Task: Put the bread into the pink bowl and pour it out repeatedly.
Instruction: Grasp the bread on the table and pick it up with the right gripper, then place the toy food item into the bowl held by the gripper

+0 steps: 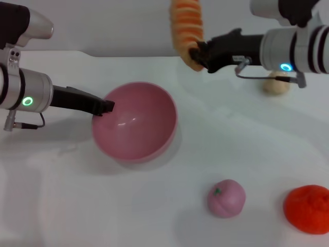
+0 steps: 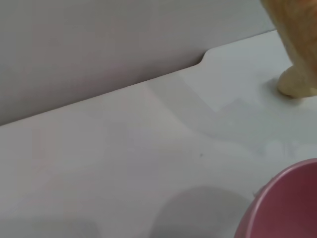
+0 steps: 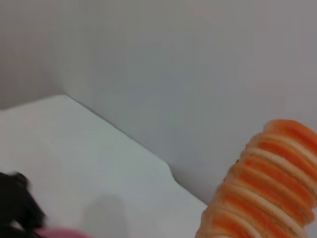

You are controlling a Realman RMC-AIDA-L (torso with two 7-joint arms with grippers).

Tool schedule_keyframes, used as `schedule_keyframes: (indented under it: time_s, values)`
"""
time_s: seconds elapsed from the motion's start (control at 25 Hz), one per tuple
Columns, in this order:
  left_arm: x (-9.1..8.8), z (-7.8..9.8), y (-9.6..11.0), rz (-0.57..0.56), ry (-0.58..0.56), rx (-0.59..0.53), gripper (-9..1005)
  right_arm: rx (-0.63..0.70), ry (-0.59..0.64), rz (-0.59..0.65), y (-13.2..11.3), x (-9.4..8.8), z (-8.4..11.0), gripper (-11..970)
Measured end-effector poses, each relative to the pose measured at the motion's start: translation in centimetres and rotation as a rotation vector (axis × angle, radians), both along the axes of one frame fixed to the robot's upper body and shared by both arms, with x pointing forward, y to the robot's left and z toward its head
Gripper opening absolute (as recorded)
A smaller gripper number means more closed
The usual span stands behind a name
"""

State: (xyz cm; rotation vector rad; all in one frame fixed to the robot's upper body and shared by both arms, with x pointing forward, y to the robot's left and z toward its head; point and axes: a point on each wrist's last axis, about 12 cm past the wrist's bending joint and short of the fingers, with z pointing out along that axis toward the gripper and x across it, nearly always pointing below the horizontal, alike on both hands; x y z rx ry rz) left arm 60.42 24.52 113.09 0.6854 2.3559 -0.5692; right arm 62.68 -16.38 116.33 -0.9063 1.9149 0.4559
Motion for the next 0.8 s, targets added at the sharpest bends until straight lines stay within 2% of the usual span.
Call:
schedule_keyframes:
  time_s: [0.16, 0.32, 0.8]
  values:
    - [0.2, 0.1, -0.2, -0.005, -0.004, 0.003, 33, 0.02, -0.065, 0.09, 2.3, -0.7, 1.9, 130]
    - [0.4, 0.2, -0.3, 0.001, -0.015, 0.005, 34, 0.038, -0.093, 0.164, 3.8, -1.6, 2.8, 127]
    - [1.3, 0.6, 0.3, 0.053, -0.076, 0.019, 34, 0.026, -0.04, 0.255, 5.7, -3.0, 1.4, 122]
